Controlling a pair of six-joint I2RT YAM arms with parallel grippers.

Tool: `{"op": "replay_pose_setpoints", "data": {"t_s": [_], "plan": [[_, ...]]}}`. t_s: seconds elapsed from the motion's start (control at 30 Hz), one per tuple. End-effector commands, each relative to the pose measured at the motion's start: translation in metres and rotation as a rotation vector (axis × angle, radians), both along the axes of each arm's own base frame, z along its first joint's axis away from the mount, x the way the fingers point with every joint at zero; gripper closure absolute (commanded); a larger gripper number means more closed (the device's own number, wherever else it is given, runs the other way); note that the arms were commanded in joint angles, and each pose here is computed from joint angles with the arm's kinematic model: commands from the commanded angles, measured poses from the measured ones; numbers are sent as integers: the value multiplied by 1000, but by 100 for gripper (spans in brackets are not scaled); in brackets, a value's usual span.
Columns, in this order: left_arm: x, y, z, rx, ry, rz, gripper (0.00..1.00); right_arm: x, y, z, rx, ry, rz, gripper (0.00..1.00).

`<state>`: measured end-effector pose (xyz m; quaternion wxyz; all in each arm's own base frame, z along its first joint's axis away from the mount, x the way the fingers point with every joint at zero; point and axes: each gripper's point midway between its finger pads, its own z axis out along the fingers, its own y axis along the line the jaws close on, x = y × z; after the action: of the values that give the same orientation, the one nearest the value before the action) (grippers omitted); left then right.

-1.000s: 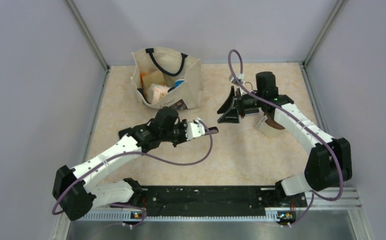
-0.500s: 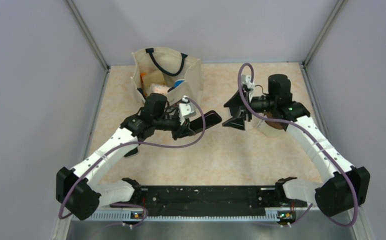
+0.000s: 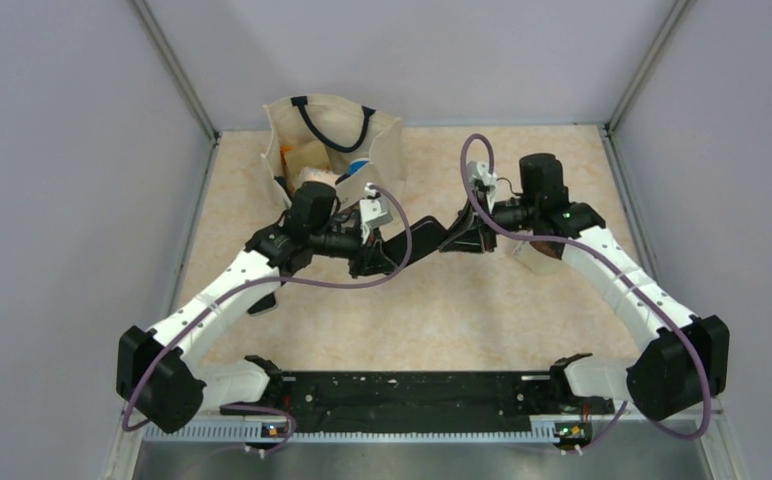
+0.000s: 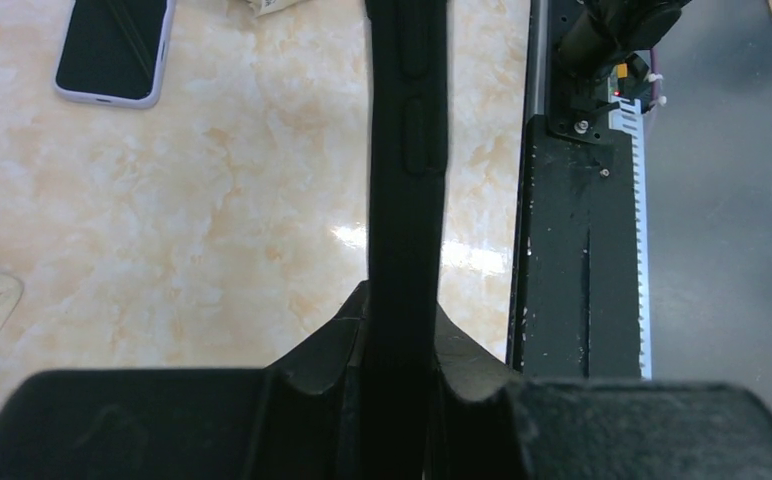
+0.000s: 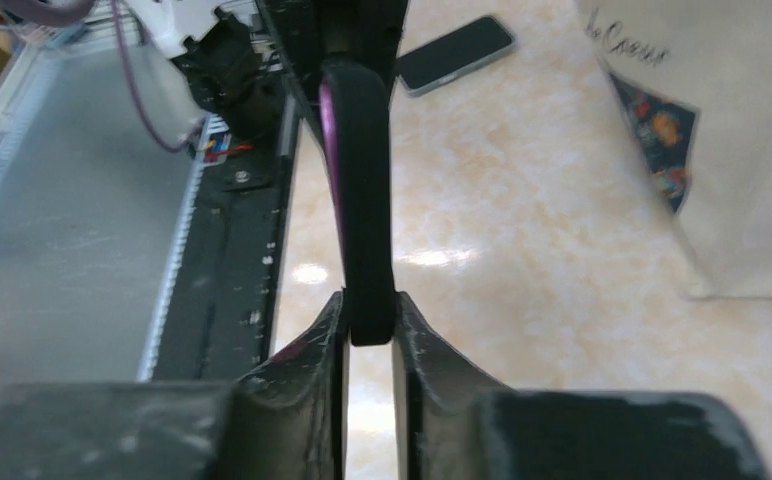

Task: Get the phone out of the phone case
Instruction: Remove the phone case from the phone.

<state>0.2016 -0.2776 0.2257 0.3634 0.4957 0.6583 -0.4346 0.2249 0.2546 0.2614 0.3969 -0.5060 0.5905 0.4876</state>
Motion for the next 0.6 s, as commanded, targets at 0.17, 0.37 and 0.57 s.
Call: {"op": "replay_pose_setpoints", "data": {"t_s": [0.17, 0.37, 0.57], "plan": [[-7, -13, 43, -137, -89, -106, 100, -29, 9, 0, 46, -63, 175, 100], [-31, -7, 35, -144, -166, -281, 100, -49, 4, 3, 68, -155, 270, 100], [-51, 1, 35, -139, -237, -420, 100, -67, 7, -12, -28, -278, 366, 100]]}}
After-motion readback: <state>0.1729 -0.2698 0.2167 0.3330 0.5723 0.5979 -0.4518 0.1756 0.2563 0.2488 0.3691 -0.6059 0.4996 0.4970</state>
